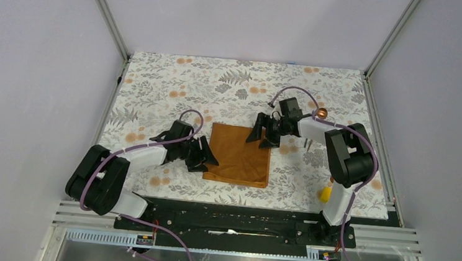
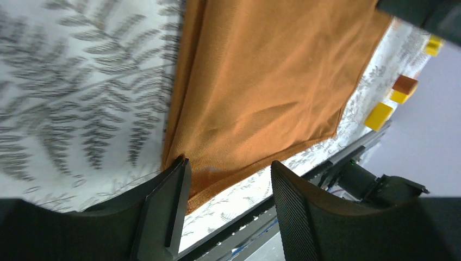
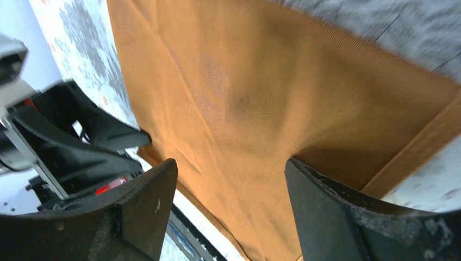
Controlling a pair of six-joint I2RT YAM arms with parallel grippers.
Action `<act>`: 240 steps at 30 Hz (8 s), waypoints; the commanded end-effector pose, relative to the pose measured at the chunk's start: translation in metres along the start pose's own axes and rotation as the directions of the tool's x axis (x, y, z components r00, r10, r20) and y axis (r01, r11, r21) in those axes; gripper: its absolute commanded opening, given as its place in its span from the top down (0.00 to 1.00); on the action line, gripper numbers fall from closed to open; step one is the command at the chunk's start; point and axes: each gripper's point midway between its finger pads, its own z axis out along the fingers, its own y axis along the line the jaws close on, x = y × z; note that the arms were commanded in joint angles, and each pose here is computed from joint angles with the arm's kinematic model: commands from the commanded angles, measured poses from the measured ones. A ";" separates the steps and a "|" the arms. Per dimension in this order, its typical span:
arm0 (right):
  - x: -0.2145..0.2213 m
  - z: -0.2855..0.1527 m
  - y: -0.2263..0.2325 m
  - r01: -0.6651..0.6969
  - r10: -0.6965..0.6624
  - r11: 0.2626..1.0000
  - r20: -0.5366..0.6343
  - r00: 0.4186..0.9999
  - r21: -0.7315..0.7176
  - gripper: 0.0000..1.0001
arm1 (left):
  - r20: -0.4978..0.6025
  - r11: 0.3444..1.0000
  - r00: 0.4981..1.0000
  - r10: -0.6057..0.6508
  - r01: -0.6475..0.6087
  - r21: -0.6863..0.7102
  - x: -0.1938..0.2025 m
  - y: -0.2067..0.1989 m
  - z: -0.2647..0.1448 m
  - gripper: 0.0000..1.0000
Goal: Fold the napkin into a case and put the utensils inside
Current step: Rotate the square-folded napkin at the center of the board, then pick up the top corner of the square-folded napkin from the folded napkin, then fold the top corner of the square-folded napkin into a folded napkin, then smooth out the top corner of the square-folded napkin from the folded napkin.
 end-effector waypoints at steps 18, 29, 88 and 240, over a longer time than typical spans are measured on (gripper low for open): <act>0.005 -0.091 -0.020 -0.087 0.068 0.969 0.087 0.994 0.230 0.19 | -0.037 0.951 0.974 0.224 -0.210 0.225 0.041 -0.088 -0.024 0.16; 0.077 -0.085 -0.057 -0.208 0.208 0.972 0.014 0.978 0.109 0.38 | -0.124 0.968 0.972 0.200 -0.176 0.178 0.052 -0.058 0.003 0.24; 0.065 -0.034 0.011 -0.011 0.009 1.000 -0.104 0.995 -0.018 1.00 | 0.095 0.976 0.983 0.156 -0.169 0.138 0.029 -0.066 -0.032 0.10; 0.155 0.038 0.125 0.181 -0.269 0.930 -0.258 0.928 -0.321 0.30 | 0.267 0.993 0.963 -0.040 0.068 -0.096 -0.144 0.003 0.036 1.00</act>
